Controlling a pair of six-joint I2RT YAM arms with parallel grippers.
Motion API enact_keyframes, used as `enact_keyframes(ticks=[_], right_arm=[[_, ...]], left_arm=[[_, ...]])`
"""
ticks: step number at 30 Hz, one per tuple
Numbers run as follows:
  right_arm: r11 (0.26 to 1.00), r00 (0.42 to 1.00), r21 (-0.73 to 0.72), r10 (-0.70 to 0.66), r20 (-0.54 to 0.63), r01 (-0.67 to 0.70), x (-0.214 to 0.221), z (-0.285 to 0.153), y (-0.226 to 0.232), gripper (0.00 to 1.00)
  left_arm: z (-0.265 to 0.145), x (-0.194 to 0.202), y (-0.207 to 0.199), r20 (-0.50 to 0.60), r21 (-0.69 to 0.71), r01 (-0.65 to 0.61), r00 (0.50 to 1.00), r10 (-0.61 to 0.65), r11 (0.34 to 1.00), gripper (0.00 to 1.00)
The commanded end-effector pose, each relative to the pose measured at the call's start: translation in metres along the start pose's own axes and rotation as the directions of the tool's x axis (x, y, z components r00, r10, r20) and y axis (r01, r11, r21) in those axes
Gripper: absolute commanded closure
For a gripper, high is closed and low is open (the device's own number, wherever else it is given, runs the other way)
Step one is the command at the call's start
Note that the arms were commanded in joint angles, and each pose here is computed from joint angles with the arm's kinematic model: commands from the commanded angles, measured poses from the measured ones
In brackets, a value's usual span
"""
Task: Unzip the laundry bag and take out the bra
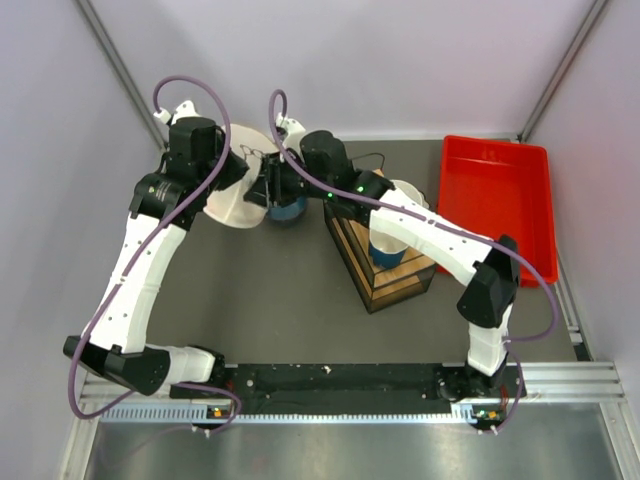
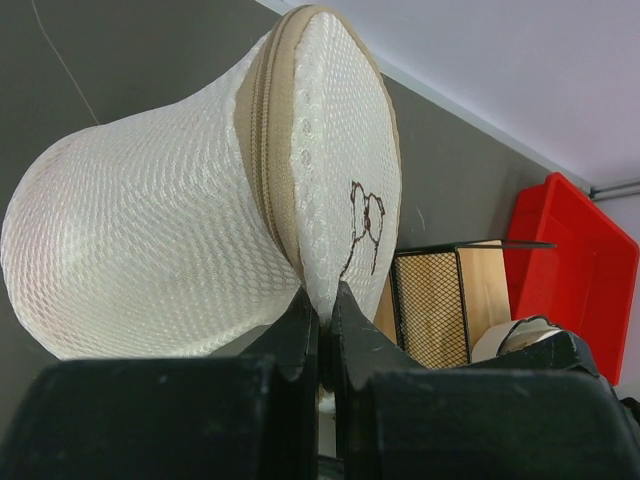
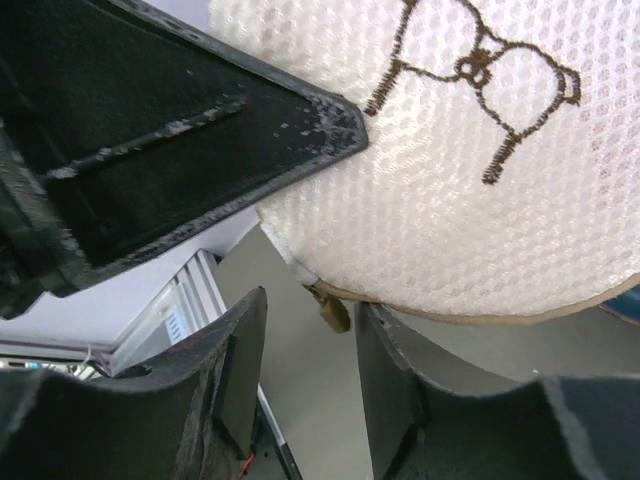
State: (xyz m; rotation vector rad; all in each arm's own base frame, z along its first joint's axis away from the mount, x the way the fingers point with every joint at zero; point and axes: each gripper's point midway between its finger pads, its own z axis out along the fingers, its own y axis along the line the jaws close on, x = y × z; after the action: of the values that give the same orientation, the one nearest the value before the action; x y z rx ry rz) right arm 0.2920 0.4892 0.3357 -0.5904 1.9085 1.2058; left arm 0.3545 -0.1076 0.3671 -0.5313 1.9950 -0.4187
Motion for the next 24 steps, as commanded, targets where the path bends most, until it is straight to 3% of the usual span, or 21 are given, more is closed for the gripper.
enact_keyframes(ticks=[1, 2, 6, 17, 24], right_arm=[[0.999, 0.992, -0.023, -0.034, 0.124, 0.037, -0.033, -0.015, 0.021, 0.63], [0.999, 0.990, -0.016, -0.035, 0.138, 0.038, -0.037, -0.017, 0.021, 0.67], [0.999, 0.989, 0.025, -0.026, 0.145, 0.023, -0.033, -0.021, 0.011, 1.00], [0.995, 0.993, 0.063, 0.069, 0.091, -0.075, -0.005, -0.053, -0.043, 1.00], [0.999, 1.000, 0.049, 0.007, 0.022, -0.008, 0.013, -0.065, -0.043, 1.00]], left_arm=[[-0.022, -0.021, -0.017, 0.065, 0.081, 0.024, 0.997, -0.029, 0.996, 1.00], [-0.021, -0.021, -0.017, 0.065, 0.079, 0.024, 0.997, -0.029, 0.997, 1.00], [-0.022, -0.022, -0.015, 0.072, 0.069, 0.020, 0.997, -0.025, 0.997, 1.00], [-0.015, -0.026, -0.002, 0.025, 0.090, -0.033, 0.999, 0.030, 0.995, 1.00], [-0.004, -0.028, 0.005, -0.045, 0.167, -0.054, 0.997, 0.063, 0.984, 1.00]])
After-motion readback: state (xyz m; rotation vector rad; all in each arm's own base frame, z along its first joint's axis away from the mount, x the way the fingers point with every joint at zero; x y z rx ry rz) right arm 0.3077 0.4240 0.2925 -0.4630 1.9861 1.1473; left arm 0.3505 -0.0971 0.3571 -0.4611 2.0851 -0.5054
